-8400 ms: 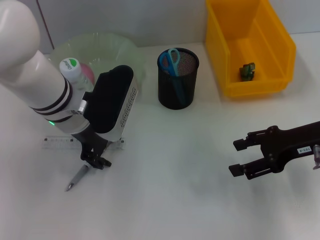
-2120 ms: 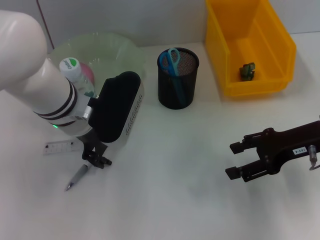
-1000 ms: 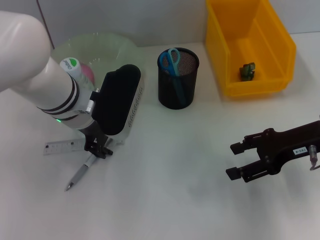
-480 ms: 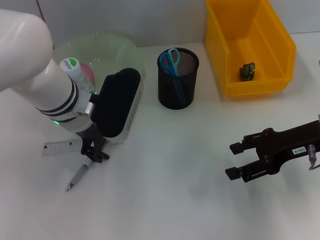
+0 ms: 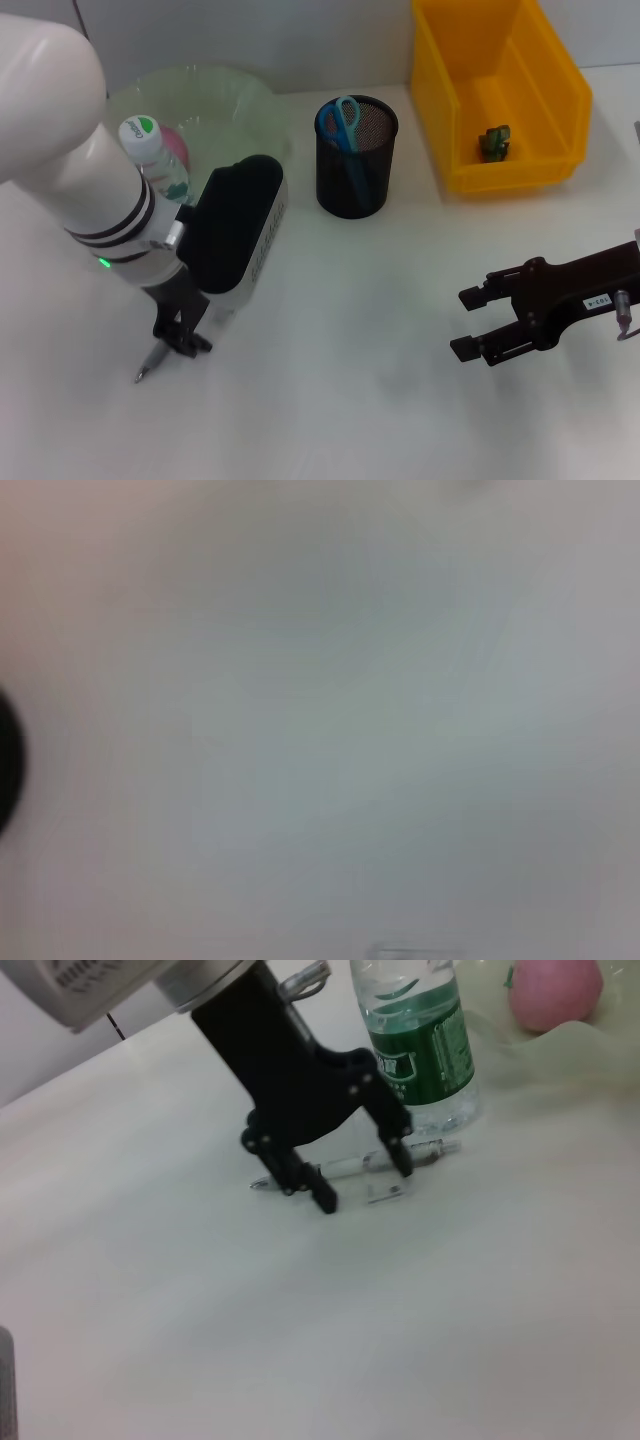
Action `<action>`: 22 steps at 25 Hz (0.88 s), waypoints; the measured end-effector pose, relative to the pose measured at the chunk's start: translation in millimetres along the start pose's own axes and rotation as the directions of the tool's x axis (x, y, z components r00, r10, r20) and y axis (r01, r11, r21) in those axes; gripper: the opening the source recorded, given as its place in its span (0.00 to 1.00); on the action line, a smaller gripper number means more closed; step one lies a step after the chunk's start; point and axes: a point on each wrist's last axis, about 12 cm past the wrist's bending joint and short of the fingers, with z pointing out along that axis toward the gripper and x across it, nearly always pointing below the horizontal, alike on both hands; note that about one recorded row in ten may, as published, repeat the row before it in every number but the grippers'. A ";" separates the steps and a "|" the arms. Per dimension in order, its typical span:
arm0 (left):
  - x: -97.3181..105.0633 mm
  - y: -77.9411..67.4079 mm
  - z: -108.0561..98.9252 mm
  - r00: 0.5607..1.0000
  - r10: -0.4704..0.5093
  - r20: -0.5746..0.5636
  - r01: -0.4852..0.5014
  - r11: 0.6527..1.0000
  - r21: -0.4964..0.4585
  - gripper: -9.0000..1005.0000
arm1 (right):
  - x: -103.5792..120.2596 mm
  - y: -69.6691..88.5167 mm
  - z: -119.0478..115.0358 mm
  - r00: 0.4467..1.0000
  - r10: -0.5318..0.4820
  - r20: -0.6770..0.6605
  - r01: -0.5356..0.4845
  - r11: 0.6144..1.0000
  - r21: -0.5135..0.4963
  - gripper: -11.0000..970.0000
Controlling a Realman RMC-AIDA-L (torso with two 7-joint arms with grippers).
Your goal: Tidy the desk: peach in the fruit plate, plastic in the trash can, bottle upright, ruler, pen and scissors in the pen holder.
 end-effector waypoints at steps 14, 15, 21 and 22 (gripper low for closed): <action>-4.7 -2.0 -10.9 0.999 0.039 0.003 -0.039 0.998 -0.051 0.69 | -1.8 -0.2 0.7 1.000 -0.007 0.000 0.007 1.000 -0.001 0.84; -4.5 -1.9 -10.9 0.999 0.046 -0.004 -0.047 0.998 -0.053 0.68 | -2.1 -0.2 0.6 1.000 -0.008 0.001 0.008 1.000 0.000 0.84; -4.9 -2.3 -10.9 0.996 0.087 -0.027 -0.088 0.996 -0.030 0.67 | -2.8 -0.3 0.2 1.000 -0.006 0.012 0.006 1.000 0.004 0.84; -6.1 -3.2 -10.6 0.995 0.096 -0.029 -0.097 0.995 -0.020 0.67 | -2.7 -0.3 0.2 1.000 -0.005 0.014 0.005 1.000 0.005 0.84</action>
